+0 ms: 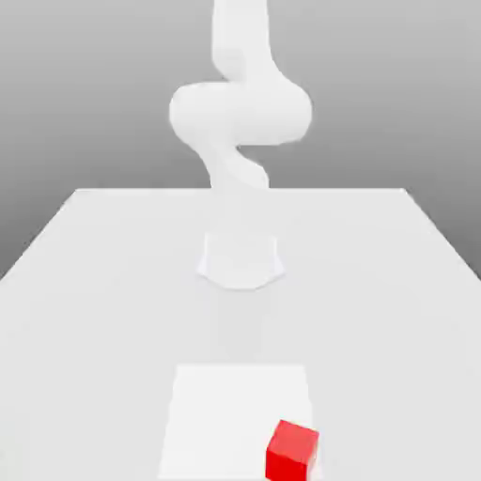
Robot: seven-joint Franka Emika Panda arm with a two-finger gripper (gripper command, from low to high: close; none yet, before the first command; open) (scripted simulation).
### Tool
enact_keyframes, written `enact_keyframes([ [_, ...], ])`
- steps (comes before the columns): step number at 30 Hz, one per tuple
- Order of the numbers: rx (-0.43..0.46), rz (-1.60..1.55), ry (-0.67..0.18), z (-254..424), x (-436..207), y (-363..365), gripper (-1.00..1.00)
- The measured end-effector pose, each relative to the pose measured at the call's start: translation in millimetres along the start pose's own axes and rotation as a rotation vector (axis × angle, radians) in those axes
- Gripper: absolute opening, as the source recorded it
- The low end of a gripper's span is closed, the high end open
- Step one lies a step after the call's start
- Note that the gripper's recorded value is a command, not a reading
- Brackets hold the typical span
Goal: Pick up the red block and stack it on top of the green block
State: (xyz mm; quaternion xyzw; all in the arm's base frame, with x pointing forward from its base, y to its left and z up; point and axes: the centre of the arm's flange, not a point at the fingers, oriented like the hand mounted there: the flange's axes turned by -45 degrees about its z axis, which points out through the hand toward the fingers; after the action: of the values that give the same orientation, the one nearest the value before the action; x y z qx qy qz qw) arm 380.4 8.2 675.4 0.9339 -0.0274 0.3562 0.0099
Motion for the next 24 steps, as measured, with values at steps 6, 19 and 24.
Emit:
enact_keyframes([
  [6,-0.08,0.068,-0.169,119,-15,-17,0.0],
  [19,-0.152,0.224,-0.515,334,-131,-38,0.0],
  [24,-0.144,0.299,-0.646,391,-195,-50,0.0],
])
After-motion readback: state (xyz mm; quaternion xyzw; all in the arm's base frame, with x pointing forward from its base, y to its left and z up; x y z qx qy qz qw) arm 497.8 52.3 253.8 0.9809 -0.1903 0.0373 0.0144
